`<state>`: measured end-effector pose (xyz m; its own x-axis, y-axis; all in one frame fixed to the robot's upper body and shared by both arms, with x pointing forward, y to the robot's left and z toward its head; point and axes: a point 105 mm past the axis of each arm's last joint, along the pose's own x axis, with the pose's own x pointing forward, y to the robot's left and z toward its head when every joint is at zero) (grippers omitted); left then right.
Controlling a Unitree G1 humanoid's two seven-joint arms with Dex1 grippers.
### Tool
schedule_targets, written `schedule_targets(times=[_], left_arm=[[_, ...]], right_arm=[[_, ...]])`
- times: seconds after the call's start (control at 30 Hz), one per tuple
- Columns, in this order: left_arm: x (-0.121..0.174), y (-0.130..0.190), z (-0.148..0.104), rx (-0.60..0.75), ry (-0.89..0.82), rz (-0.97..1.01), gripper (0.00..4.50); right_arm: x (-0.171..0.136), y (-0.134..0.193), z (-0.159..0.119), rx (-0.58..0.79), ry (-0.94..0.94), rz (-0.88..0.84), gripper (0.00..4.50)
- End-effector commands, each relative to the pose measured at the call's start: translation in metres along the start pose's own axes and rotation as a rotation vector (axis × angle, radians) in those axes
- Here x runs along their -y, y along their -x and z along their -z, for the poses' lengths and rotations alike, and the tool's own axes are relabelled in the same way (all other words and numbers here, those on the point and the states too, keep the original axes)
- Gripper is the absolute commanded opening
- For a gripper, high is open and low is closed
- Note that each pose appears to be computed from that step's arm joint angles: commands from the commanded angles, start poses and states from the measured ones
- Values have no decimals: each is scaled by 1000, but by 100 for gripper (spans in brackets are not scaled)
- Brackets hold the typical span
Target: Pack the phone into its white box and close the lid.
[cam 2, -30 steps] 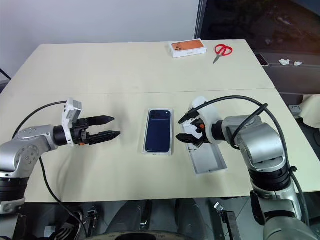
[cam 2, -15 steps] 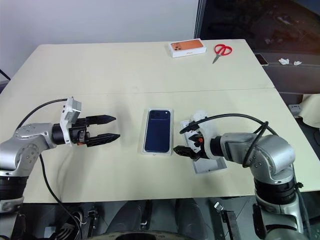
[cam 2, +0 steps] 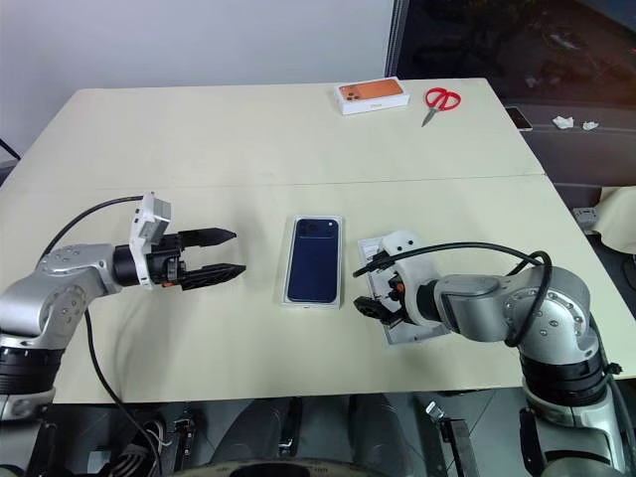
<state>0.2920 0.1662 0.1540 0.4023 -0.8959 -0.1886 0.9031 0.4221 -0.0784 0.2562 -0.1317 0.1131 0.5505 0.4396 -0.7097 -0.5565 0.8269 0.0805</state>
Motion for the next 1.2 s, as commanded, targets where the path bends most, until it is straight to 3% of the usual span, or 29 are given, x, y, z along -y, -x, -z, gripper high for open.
schedule_targets(times=[0.03, 0.2, 0.53, 0.67, 0.83, 1.0, 1.13, 1.2], left_arm=[[2, -1, -5, 3, -31, 1, 450], [1, 0, -7, 5, -27, -7, 450], [-1, -1, -7, 8, -17, -25, 450], [0, -1, -6, 9, -16, -27, 450], [-1, 0, -6, 9, -13, -37, 450], [-3, 0, -6, 14, -9, -50, 450], [-7, 1, -5, 9, -23, -74, 450], [-12, 4, -4, 3, -39, -106, 450]], right_arm=[[-7, 1, 1, -5, 23, 5, 357], [-8, -1, 8, -38, 2, 38, 114], [-6, 2, 7, -76, -34, 109, 114], [-4, 2, 8, -88, -35, 135, 2], [8, 0, 5, -83, -70, 200, 2], [34, 4, -27, 52, -188, 293, 2], [40, 11, -56, 216, -259, 252, 2], [29, 17, -82, 352, -385, 98, 2]])
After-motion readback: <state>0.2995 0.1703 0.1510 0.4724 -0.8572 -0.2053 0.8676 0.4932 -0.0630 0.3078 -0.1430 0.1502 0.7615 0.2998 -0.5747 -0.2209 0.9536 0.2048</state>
